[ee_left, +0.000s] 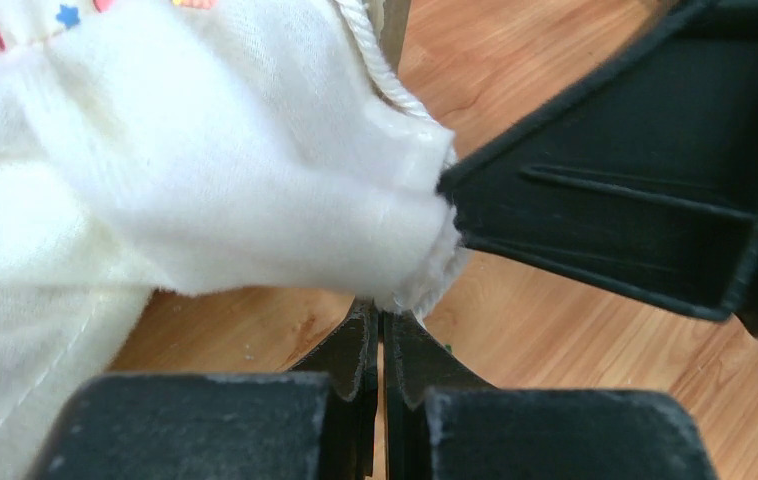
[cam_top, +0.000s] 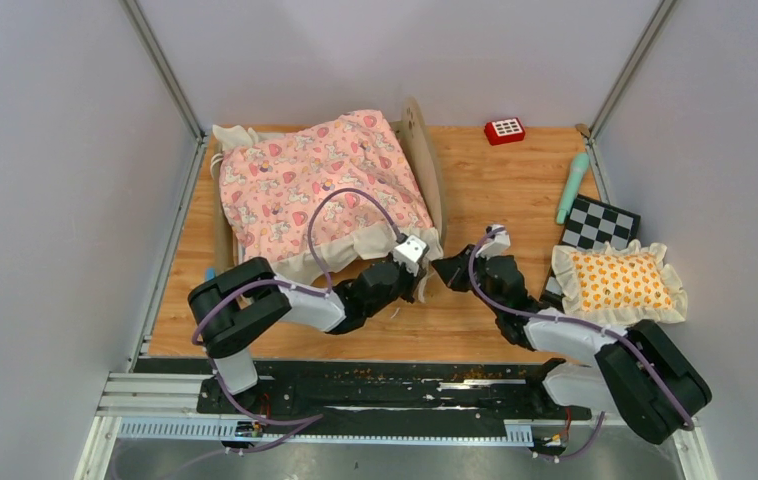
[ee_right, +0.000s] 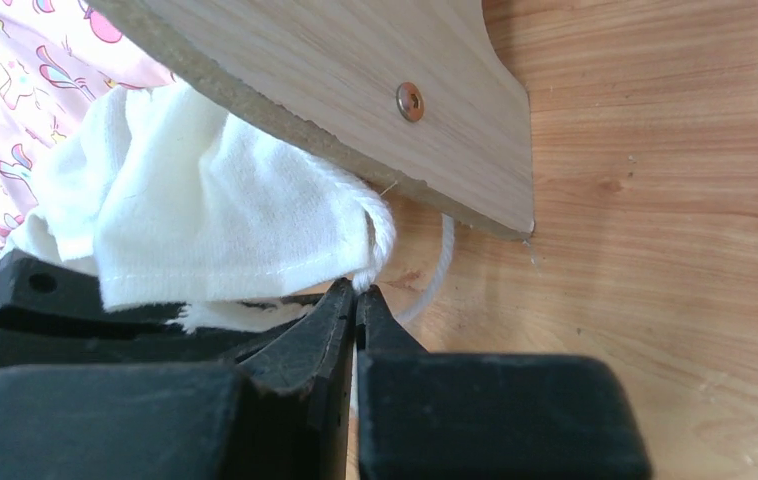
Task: Set up the pet bed
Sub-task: Tie the ropes to the bed frame.
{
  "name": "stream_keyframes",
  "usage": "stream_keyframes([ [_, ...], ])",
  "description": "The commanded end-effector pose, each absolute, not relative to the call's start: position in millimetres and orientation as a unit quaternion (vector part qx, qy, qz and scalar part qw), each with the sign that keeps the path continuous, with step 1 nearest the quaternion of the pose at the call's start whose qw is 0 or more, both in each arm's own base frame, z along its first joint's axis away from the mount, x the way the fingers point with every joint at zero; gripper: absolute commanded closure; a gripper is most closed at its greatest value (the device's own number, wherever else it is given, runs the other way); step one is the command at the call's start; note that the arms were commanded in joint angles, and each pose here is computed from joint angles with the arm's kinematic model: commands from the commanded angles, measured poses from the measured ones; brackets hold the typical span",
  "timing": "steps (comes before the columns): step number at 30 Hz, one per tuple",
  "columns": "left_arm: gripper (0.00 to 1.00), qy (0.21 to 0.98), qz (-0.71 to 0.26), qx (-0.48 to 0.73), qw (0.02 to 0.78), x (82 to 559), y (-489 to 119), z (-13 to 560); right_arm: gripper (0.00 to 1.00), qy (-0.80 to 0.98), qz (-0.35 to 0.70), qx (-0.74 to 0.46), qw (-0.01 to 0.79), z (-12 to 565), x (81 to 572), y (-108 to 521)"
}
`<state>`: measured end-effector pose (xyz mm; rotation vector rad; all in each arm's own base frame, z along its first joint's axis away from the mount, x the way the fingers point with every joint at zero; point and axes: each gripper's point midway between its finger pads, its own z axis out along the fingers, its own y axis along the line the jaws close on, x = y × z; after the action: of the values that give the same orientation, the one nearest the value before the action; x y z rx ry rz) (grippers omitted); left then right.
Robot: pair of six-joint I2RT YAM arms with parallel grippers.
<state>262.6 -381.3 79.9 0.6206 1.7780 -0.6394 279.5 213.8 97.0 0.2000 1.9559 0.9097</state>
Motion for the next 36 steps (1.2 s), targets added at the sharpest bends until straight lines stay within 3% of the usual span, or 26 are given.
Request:
stream_keyframes([
  [1, 1.00, 0.770, -0.245, 0.253, 0.531, 274, -382, 86, 1.00, 0.793, 0.348, 0.074, 0.495, 105, 279, 201],
  [36, 1.00, 0.773, -0.260, 0.405, 0.413, 280, -408, 44, 1.00, 0.745, 0.358, -0.024, 0.563, 154, 259, 196],
])
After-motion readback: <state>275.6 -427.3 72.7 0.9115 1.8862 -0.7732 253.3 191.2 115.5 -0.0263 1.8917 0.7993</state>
